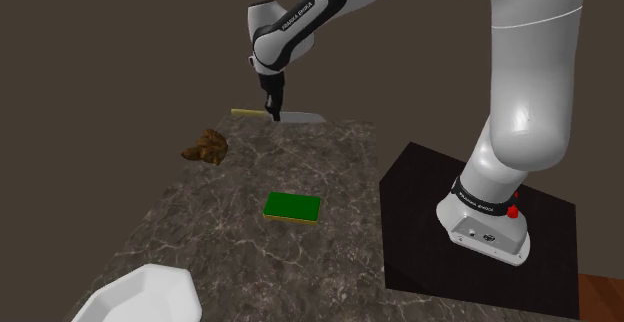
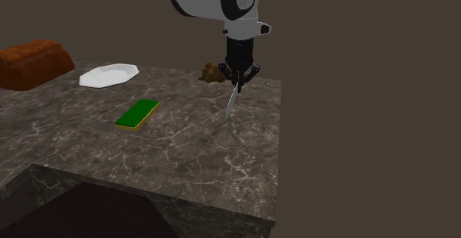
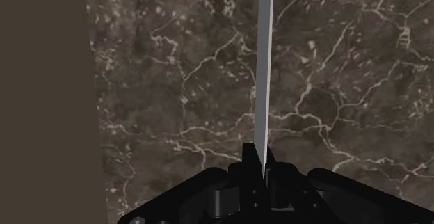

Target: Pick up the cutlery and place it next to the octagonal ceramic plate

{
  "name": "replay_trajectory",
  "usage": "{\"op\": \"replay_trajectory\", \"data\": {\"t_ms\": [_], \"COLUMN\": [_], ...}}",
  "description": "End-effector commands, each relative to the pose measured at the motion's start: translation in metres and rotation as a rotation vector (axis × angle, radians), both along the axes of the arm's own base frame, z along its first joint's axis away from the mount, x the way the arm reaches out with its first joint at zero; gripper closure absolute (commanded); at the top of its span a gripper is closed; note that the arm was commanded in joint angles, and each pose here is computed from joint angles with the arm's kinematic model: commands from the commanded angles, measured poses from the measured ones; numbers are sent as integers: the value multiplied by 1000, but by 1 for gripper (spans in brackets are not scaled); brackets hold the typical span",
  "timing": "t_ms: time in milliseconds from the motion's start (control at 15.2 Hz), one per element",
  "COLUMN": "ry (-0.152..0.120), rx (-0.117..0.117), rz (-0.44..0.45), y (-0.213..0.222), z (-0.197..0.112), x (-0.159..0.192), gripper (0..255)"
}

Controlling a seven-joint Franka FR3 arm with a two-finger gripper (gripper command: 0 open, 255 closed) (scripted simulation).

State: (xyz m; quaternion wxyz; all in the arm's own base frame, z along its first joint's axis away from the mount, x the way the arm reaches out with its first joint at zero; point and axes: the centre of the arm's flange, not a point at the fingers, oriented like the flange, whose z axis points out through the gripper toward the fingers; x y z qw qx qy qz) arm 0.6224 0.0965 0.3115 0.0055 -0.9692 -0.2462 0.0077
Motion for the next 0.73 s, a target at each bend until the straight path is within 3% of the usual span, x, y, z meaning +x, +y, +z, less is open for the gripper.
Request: {"op": "replay_trajectory", "data": {"t_ms": [0, 660], "ry": [1, 1], "rx": [0, 0], "rz": [0, 0], "y": [0, 9], "z": [11, 54], "x": [0, -9], "gripper": [255, 255]}}
